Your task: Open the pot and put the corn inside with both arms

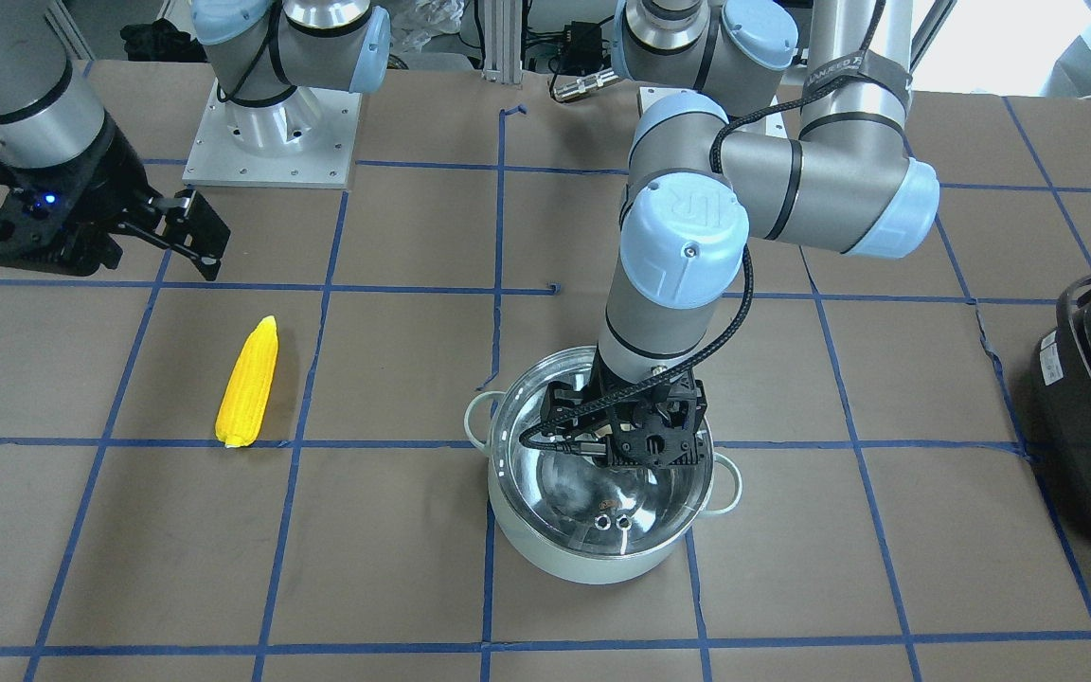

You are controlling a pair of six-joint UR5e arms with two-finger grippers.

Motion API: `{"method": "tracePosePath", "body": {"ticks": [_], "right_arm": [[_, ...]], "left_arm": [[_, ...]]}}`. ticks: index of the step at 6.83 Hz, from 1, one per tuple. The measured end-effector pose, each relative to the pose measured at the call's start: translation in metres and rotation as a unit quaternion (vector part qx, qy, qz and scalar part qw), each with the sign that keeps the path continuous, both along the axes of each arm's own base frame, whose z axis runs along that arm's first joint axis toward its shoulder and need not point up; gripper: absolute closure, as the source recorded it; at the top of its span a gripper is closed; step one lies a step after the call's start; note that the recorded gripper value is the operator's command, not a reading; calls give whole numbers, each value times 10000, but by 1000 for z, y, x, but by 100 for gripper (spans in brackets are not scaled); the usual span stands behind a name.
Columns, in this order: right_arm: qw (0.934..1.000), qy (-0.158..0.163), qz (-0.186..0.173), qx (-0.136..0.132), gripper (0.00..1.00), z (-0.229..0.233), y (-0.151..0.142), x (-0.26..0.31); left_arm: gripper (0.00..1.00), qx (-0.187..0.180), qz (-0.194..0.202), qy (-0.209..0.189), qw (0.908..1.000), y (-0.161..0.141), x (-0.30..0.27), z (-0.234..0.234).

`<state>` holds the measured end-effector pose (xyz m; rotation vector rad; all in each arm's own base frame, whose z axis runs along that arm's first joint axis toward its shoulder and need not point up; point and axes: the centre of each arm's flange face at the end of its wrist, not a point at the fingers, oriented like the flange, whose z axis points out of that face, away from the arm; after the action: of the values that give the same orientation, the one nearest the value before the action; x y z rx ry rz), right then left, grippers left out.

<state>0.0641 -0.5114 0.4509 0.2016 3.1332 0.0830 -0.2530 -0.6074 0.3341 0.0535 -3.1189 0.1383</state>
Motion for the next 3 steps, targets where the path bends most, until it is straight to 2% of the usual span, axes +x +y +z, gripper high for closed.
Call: {"method": "tracePosePath", "body": {"ticks": [1, 2, 3], "right_arm": [[10000, 11, -41, -65, 0, -23, -5, -11], [9999, 24, -53, -120, 0, -56, -6, -14], [9998, 93, -45, -181, 0, -96, -2, -16]], "left_arm": [[66, -17, -21, -3, 10000, -1, 0, -1], [75, -27, -26, 13, 10000, -1, -1, -1], [77, -39, -25, 44, 10000, 0, -1, 1]]}}
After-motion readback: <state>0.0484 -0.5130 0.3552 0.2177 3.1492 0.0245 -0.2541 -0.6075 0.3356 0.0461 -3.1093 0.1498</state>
